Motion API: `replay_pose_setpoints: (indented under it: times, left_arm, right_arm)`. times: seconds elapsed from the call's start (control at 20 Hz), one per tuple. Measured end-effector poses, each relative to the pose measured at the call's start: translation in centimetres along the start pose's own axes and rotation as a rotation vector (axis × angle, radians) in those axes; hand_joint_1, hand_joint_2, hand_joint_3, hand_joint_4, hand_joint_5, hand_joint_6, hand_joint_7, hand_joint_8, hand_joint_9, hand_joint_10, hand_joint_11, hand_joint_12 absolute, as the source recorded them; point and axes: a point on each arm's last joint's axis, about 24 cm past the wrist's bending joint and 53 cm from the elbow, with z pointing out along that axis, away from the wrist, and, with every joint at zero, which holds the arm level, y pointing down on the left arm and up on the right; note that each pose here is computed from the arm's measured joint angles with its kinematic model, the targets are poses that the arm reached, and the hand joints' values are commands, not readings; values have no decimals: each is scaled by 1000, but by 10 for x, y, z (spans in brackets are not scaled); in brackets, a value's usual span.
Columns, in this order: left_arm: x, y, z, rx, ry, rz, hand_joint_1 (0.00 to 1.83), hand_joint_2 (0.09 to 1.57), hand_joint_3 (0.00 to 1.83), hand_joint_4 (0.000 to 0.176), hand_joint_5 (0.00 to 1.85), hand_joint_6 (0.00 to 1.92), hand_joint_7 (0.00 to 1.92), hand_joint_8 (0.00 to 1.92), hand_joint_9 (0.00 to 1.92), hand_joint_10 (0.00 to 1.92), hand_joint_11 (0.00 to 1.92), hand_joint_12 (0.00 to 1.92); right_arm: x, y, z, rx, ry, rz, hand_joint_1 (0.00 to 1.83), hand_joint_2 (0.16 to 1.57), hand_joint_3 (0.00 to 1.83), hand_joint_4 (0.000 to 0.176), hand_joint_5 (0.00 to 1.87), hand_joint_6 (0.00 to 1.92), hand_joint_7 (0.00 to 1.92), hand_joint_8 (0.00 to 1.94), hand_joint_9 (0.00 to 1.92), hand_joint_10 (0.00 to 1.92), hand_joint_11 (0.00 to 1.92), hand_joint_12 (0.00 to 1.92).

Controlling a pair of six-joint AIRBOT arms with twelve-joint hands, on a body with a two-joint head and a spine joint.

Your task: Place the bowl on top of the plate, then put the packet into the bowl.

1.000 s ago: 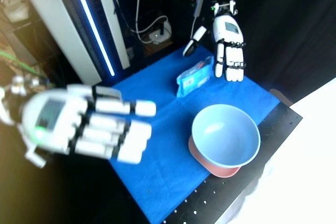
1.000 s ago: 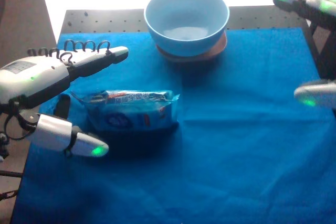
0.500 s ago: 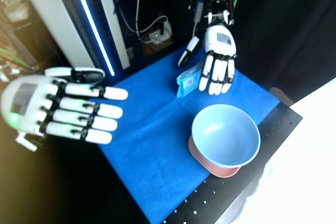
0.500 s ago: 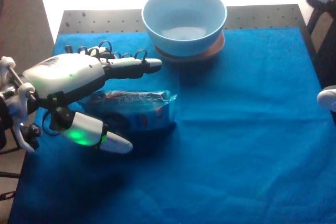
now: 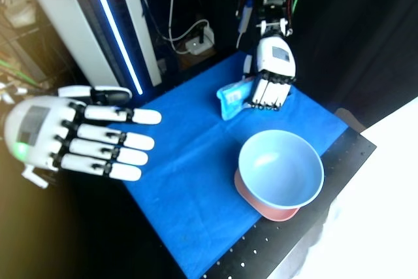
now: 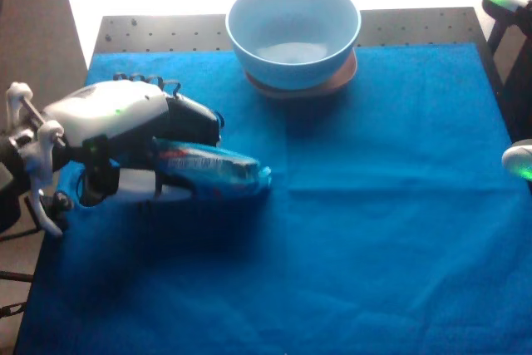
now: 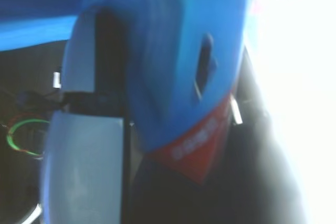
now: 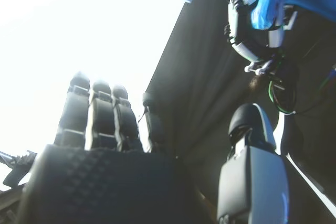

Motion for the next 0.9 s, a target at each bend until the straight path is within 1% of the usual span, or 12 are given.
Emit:
replay_pose_setpoints:
  times: [0.1, 0.2, 0.25, 0.35, 0.4, 0.45, 0.55, 0.6, 0.65, 0.7, 0.85, 0.9]
  left_arm:
    - [-11, -1, 3, 4, -26, -3, 1369, 1141, 0, 0, 844, 1064, 878, 1117, 932, 1246, 819, 1205]
    - [-18, -5, 3, 14, -41, 2, 1367, 1143, 0, 0, 842, 1078, 887, 1096, 913, 1274, 809, 1275]
    - [-24, -8, 1, 24, -51, 5, 1369, 1134, 0, 0, 885, 999, 901, 1109, 911, 1262, 791, 1300]
    - [-38, -11, -6, 50, -77, -14, 1230, 1123, 1, 0, 946, 931, 985, 1096, 955, 836, 761, 1246]
    - [-46, -12, -10, 58, -96, -16, 1250, 1080, 0, 0, 1015, 823, 1119, 870, 1078, 675, 655, 1076]
    - [-56, -13, -13, 64, -114, -8, 1364, 1061, 0, 0, 1005, 829, 1157, 667, 1051, 974, 686, 1046]
    - [-78, -22, -10, 85, -161, 4, 1388, 1068, 0, 0, 974, 890, 1162, 634, 994, 1114, 684, 1149]
    - [-92, -31, -8, 111, -185, 30, 1385, 1068, 0, 0, 967, 880, 1161, 665, 1008, 1114, 766, 1209]
    - [-100, -35, -5, 121, -205, 30, 1384, 1084, 2, 0, 925, 947, 1120, 748, 960, 1147, 755, 1217]
    - [-109, -36, -2, 128, -225, 37, 1387, 1078, 0, 0, 970, 891, 1123, 771, 952, 1135, 700, 1247]
    - [-128, -36, 9, 122, -262, 34, 1391, 1062, 0, 0, 1013, 861, 1187, 633, 959, 1123, 619, 1328]
    - [-135, -39, 13, 127, -274, 36, 1280, 1085, 7, 0, 984, 847, 1092, 929, 948, 1007, 679, 1521]
  right_arm:
    - [2, -3, -2, 8, 4, 2, 369, 979, 8, 114, 0, 0, 0, 0, 0, 0, 0, 0]
    - [3, -6, -2, 18, 5, 5, 385, 981, 7, 112, 0, 0, 0, 0, 0, 0, 0, 0]
    - [4, -7, -3, 22, 7, 6, 391, 986, 8, 95, 0, 0, 0, 0, 0, 0, 0, 0]
    - [3, -8, -3, 27, 3, 7, 362, 989, 7, 80, 0, 0, 0, 0, 0, 0, 0, 0]
    - [2, -8, -3, 28, -2, 9, 332, 987, 6, 89, 0, 0, 0, 0, 0, 0, 0, 0]
    - [1, -9, -3, 30, -4, 10, 323, 995, 8, 82, 0, 0, 0, 0, 0, 0, 0, 0]
    - [2, -11, -5, 37, -1, 9, 312, 999, 7, 79, 0, 0, 0, 0, 0, 0, 0, 0]
    - [4, -12, -5, 39, 3, 10, 315, 1009, 11, 82, 0, 0, 0, 0, 0, 0, 0, 0]
    - [4, -11, -5, 37, 3, 10, 312, 1015, 12, 87, 0, 0, 0, 0, 0, 0, 0, 0]
    - [3, -12, -5, 39, 0, 11, 335, 1015, 9, 89, 0, 0, 0, 0, 0, 0, 0, 0]
    - [2, -12, -5, 42, -4, 12, 366, 1019, 7, 84, 0, 0, 0, 0, 0, 0, 0, 0]
    - [3, -12, -5, 41, -4, 13, 359, 1027, 9, 83, 0, 0, 0, 0, 0, 0, 0, 0]
